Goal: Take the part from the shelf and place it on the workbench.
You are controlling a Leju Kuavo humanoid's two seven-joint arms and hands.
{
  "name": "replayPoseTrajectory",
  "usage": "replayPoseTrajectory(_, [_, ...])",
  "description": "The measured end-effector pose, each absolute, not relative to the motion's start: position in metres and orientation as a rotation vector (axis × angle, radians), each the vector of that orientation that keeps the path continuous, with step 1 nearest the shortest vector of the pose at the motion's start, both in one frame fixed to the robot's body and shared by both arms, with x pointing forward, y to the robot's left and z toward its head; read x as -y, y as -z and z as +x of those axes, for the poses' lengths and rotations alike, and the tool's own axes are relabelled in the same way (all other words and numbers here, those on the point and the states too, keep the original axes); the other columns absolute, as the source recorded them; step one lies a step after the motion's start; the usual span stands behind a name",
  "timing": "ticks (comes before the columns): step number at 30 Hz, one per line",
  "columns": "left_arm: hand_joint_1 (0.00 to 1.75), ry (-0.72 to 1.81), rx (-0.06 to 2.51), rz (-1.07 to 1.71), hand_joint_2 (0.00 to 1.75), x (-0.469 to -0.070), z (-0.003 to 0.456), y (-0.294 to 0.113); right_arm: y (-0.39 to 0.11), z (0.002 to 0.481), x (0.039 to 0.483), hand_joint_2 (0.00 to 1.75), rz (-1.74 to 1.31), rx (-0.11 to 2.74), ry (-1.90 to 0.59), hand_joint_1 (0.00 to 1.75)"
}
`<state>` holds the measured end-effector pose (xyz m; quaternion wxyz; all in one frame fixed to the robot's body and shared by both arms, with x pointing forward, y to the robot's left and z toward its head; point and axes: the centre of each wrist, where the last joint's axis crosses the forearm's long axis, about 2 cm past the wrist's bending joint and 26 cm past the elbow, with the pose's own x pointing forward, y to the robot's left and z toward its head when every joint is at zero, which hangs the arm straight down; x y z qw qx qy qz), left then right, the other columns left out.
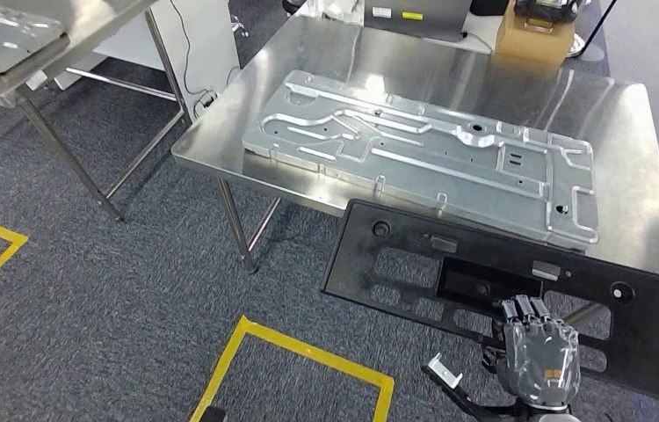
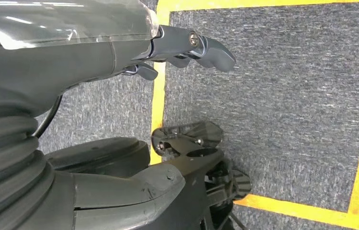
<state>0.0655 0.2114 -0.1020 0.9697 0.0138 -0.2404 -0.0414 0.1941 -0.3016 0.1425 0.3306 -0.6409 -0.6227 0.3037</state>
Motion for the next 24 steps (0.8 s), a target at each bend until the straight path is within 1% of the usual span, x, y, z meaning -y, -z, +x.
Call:
replayPoseTrajectory(8, [0.00, 0.084, 0.491, 0.030, 1.75, -0.212, 0.068, 0.102, -0.143, 0.194, 0.302, 1.75, -1.683, 1.616, -0.767, 1.75])
replayPoseTrajectory(12, [0.00, 0.089, 0.480, 0.033, 1.75, -0.213, 0.066, 0.102, -0.142, 0.195, 0.313, 1.75, -1.701, 1.573, -0.741, 1.75])
replayPoseTrajectory(24, [0.00, 0.102, 0.476, 0.026, 1.75, -0.211, 0.067, 0.102, -0.141, 0.204, 0.317, 1.75, -1.702, 1.550, -0.756, 1.75])
